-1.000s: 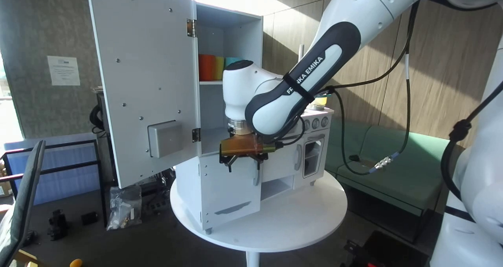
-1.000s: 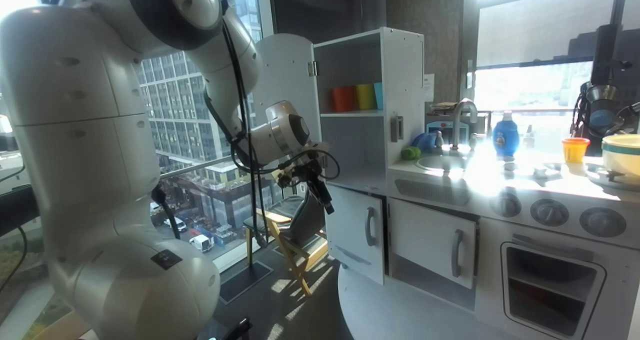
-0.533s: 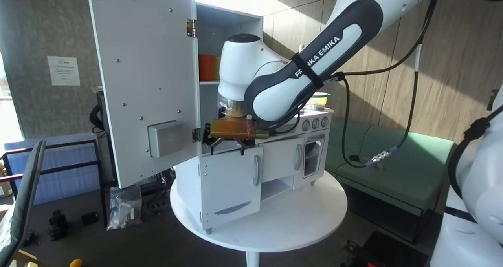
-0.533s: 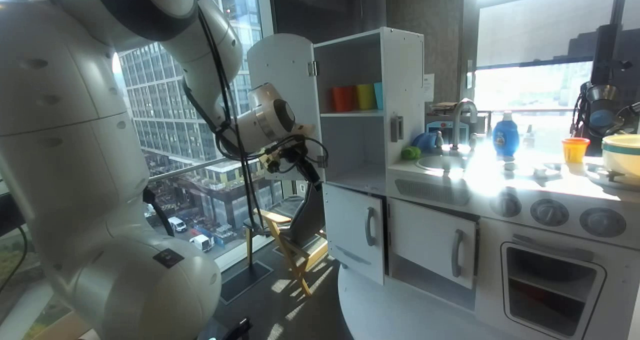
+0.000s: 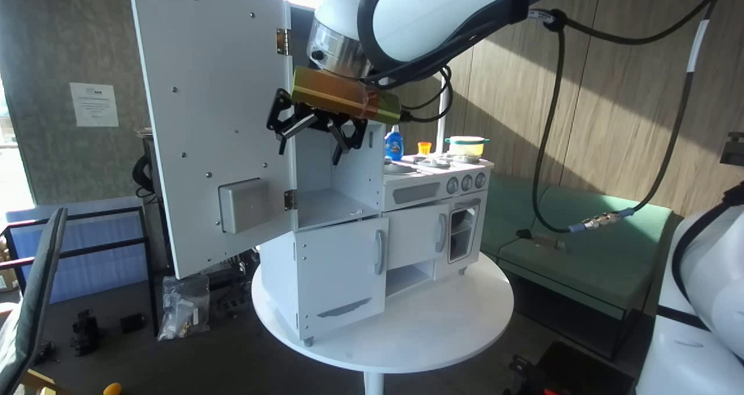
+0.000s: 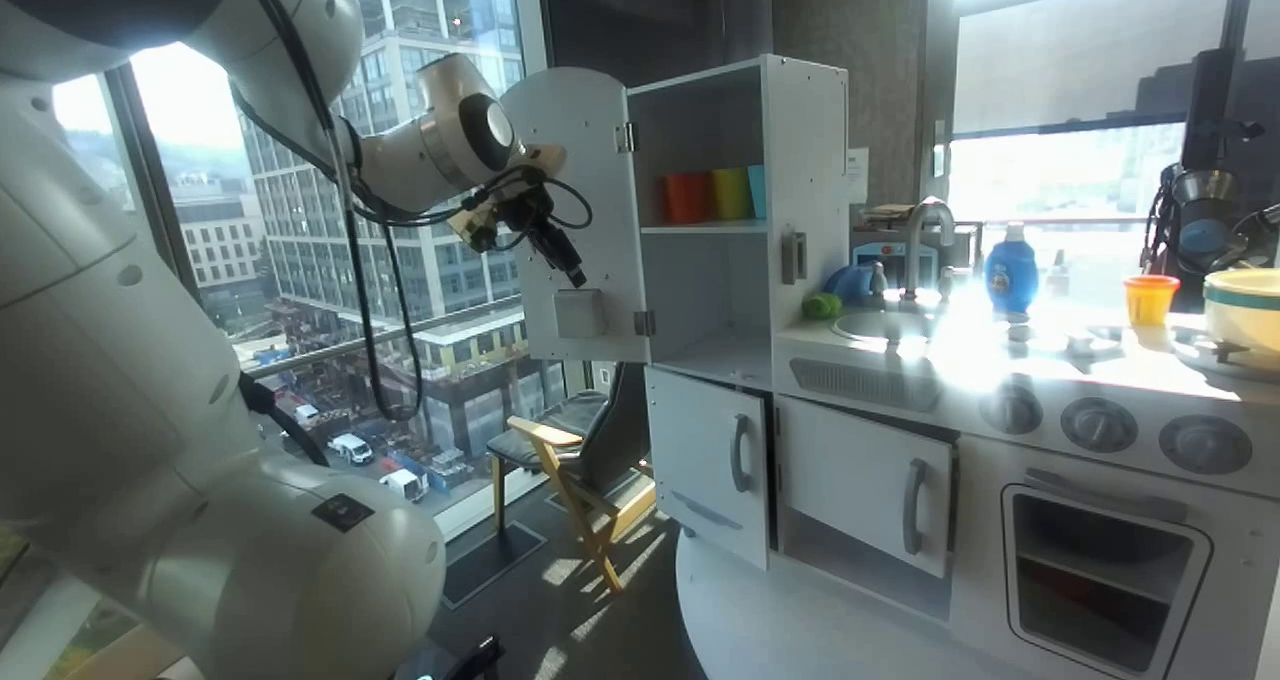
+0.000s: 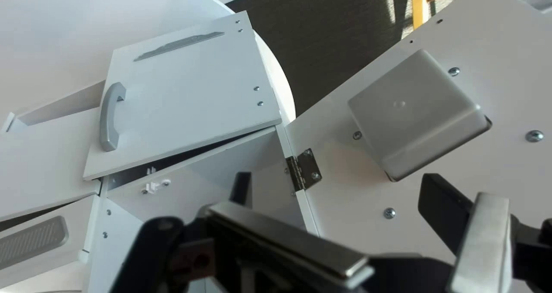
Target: Push closed the bottom refrigerator door, push closed the top refrigerator door
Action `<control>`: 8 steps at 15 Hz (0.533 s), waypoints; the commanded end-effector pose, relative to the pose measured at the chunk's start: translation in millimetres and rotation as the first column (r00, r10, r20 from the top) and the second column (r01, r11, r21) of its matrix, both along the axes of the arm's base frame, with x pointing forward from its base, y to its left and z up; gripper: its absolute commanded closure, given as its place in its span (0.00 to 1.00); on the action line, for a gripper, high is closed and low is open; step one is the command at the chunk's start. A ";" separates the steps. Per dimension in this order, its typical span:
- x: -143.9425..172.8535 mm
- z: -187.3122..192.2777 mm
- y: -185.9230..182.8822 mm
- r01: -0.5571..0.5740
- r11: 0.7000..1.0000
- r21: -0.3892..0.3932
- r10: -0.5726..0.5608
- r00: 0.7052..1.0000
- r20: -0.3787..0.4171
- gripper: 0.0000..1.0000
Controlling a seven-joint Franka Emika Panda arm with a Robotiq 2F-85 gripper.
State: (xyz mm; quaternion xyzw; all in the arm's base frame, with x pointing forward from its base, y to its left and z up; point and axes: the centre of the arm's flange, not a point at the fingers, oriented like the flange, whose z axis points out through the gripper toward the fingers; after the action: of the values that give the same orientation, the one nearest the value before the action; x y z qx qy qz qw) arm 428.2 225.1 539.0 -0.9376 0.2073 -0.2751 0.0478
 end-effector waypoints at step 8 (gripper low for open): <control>-67.5 22.1 128.7 -0.142 0.983 -0.115 0.157 0.978 0.136 0.00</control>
State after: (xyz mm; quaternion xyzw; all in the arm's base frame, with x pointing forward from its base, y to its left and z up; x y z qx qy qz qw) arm 352.8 322.5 554.5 -0.9398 0.1116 -0.3194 0.0490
